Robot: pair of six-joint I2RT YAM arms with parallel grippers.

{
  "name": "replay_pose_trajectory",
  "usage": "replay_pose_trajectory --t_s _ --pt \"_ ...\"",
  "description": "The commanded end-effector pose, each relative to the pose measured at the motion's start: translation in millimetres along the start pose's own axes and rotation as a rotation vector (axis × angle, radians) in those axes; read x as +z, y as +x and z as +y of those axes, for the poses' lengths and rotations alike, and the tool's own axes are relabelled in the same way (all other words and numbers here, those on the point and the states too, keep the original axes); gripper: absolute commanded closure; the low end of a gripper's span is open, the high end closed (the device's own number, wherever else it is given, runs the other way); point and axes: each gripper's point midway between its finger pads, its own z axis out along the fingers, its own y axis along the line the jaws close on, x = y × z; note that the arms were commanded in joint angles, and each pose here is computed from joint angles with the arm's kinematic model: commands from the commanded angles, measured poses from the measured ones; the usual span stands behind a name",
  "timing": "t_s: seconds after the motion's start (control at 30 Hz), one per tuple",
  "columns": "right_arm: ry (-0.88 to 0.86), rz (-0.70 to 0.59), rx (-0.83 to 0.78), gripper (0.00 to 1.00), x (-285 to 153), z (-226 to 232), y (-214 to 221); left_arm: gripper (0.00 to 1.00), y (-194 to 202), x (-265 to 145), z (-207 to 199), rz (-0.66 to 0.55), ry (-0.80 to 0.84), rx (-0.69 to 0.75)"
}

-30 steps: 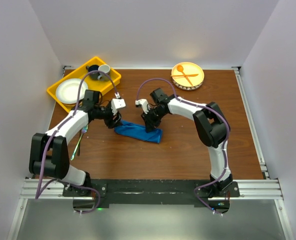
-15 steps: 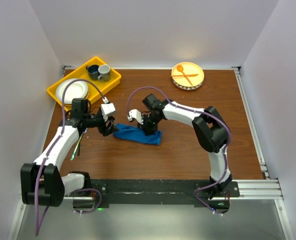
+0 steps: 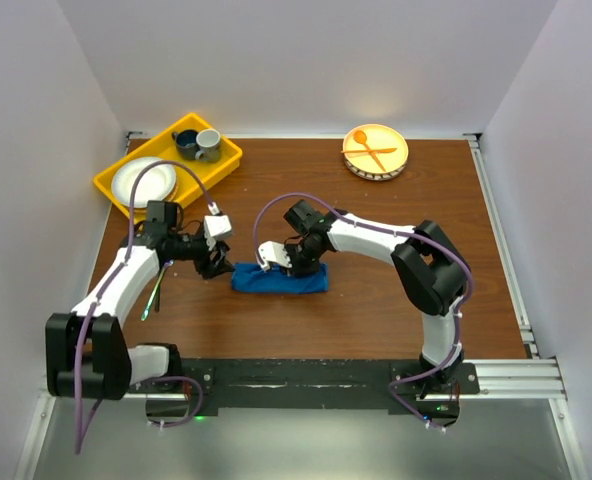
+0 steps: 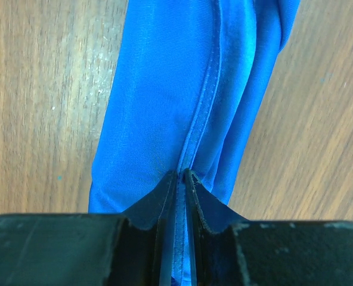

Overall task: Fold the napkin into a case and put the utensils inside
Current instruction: Stuff the top corner of the smaller-rectangle-folded napkin into the folded napkin.

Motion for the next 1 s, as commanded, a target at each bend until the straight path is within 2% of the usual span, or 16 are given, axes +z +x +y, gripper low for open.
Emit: replay_pose_trajectory --t_s 0.0,0.03,0.07,0.1,0.13,0.2,0.27,0.37,0.47,0.63,0.7,0.8,0.97 --pt "-0.198 0.232 0.051 0.84 20.0 55.8 68.9 0.40 -1.2 -4.5 -19.8 -0.025 0.001 0.200" --pt "-0.195 0.221 0.055 0.84 19.6 54.2 66.0 0.41 -10.3 -8.4 -16.8 -0.048 -0.053 0.261" --pt "-0.194 0.217 0.053 0.84 19.7 53.7 64.4 0.42 2.6 -4.6 -21.9 -0.020 -0.067 0.277" --pt "-0.193 0.214 0.050 0.84 19.1 52.3 62.9 0.43 -8.7 -9.0 -18.4 -0.043 -0.127 0.363" --pt "-0.191 0.206 0.052 0.84 18.7 51.7 60.8 0.44 2.9 -4.7 -23.3 -0.027 -0.139 0.362" --pt "-0.190 0.202 0.063 0.84 19.4 52.1 60.1 0.44 1.5 -3.4 -23.6 -0.009 -0.198 0.442" --pt "-0.196 0.194 0.071 0.84 20.1 53.2 59.2 0.39 14.4 4.8 -31.6 0.037 -0.207 0.468" --pt "-0.208 0.180 0.087 0.84 21.4 57.7 57.9 0.35 22.9 12.2 -41.1 0.045 -0.208 0.490" --pt "-0.217 0.165 0.094 0.84 21.4 59.9 55.1 0.35 30.8 20.5 -41.3 0.082 -0.209 0.473" --pt "-0.226 0.167 0.098 0.84 23.8 63.9 57.4 0.46 -1.2 17.5 -16.3 -0.018 -0.281 0.224" --pt "-0.224 0.165 0.094 0.84 23.8 63.9 57.5 0.47 -4.3 17.8 -9.8 -0.037 -0.297 0.140" --pt "-0.226 0.166 0.094 0.84 24.3 63.9 58.5 0.51 -0.2 22.5 -10.0 -0.020 -0.264 0.109" --pt "-0.225 0.162 0.094 0.84 25.7 62.9 57.7 0.64 6.4 30.8 -10.1 0.003 -0.208 0.089"
